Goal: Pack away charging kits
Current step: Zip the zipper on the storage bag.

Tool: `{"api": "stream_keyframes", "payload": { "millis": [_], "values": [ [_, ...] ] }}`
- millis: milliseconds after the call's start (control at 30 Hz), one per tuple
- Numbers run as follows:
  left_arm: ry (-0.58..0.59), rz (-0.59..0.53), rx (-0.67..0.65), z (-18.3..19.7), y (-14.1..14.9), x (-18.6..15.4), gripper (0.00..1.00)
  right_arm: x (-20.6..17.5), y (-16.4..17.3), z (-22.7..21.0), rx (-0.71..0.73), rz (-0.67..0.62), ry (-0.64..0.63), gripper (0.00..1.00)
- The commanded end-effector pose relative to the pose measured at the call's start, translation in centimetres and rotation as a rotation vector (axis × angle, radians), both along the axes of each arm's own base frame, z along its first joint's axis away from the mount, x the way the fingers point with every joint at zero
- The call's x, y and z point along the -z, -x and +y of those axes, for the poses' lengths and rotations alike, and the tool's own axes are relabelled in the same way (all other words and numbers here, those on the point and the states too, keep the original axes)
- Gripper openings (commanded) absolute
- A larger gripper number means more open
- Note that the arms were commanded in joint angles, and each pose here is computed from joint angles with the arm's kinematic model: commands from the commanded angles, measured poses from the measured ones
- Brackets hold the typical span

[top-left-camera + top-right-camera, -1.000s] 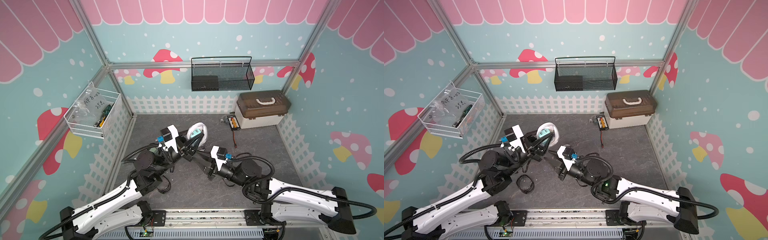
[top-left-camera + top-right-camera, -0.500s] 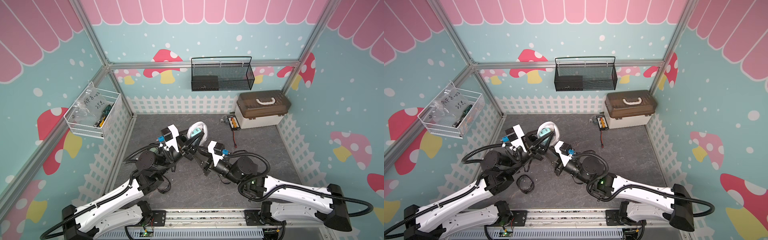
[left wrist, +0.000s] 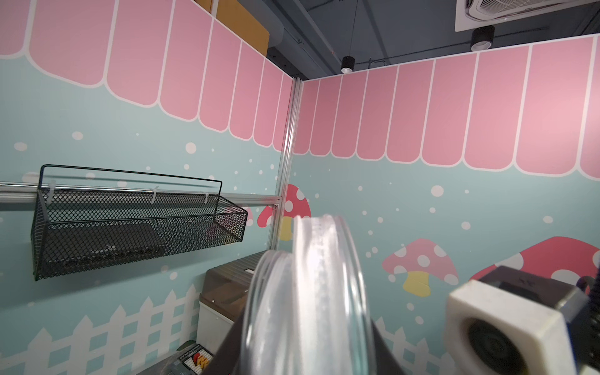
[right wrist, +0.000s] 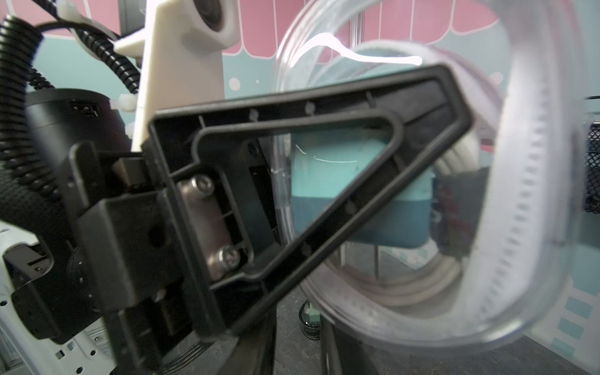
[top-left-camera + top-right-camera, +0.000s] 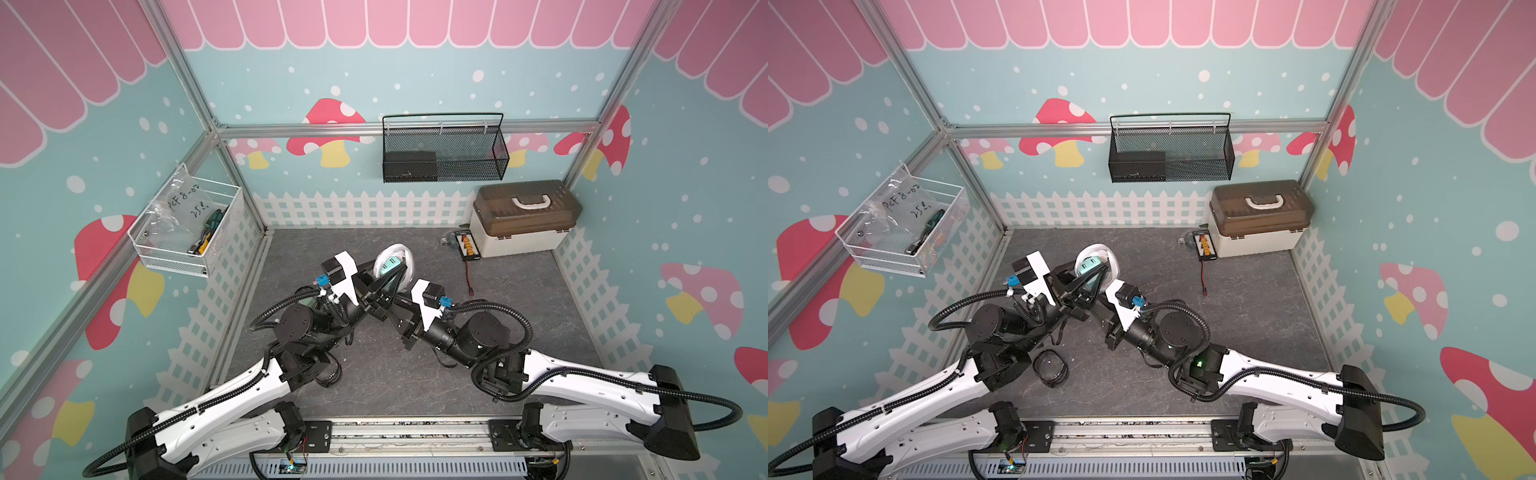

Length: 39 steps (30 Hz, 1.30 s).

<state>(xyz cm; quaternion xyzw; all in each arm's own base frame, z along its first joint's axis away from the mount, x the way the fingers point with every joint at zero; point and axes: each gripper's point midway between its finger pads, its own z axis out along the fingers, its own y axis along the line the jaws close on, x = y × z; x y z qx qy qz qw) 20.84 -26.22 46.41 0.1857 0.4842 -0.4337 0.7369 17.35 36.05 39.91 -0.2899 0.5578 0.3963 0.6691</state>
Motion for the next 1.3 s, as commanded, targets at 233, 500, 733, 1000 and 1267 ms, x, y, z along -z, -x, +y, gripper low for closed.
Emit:
{"api": "stream_keyframes", "payload": {
  "millis": [233, 500, 733, 1000, 1267],
  "values": [
    [0.039, -0.001, 0.004, 0.2, 0.1, 0.3, 0.00, -3.9, -0.4, -1.1, 0.036, -0.003, -0.122, 0.17],
    [0.063, 0.011, 0.000, 0.3, -0.1, 0.5, 0.00, -4.2, -0.6, -0.8, 0.041, 0.013, -0.136, 0.05],
    [0.116, 0.045, -0.034, 1.8, -0.3, 0.3, 0.00, -2.6, -1.2, -1.1, 0.084, 0.026, -0.104, 0.00],
    [0.223, 0.111, -0.059, 5.8, -1.4, -0.5, 0.00, 1.1, -2.2, -3.6, 0.207, 0.018, -0.021, 0.00],
    [0.274, 0.129, 0.003, 6.3, -1.3, -0.3, 0.00, 1.8, -2.6, -4.3, 0.255, -0.014, 0.019, 0.00]
  ]
}}
